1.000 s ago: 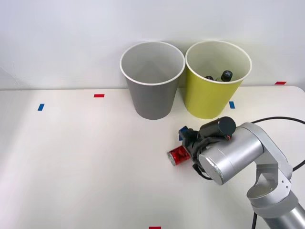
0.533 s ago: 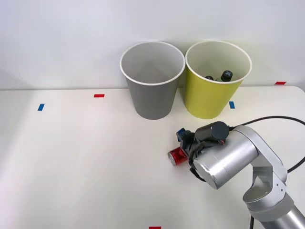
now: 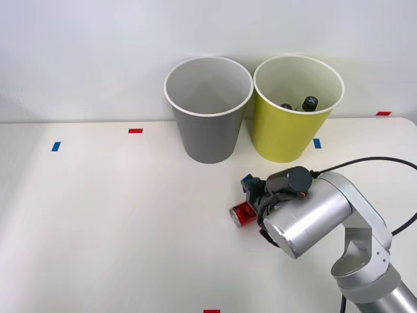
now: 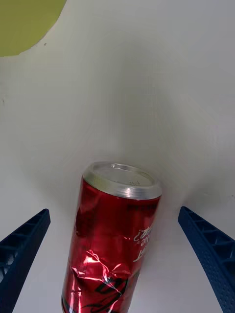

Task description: Put cans in the gray bin, plastic bottles in the light green bin

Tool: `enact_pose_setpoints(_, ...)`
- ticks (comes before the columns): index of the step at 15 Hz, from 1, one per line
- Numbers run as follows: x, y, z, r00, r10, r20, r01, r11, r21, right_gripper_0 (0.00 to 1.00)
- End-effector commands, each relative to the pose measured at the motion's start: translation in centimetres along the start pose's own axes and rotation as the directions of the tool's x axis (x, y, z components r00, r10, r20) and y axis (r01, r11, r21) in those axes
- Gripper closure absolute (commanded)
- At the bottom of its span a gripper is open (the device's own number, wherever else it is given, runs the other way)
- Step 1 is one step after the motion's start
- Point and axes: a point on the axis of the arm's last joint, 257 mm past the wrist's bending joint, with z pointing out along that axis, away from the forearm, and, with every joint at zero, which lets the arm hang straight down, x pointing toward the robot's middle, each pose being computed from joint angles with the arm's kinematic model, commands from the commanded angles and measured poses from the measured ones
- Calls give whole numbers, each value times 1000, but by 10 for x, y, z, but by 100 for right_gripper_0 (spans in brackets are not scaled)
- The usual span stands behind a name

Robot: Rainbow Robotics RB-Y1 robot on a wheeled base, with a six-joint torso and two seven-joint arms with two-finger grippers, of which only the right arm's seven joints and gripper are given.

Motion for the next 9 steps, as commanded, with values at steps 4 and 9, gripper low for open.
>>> enact_pose_setpoints(4, -4, 0, 1, 997, -76, 18, 76, 997, -11, 100)
enact_pose_setpoints(9, -7, -1, 2, 992, -122, 31, 122, 992, -8, 100)
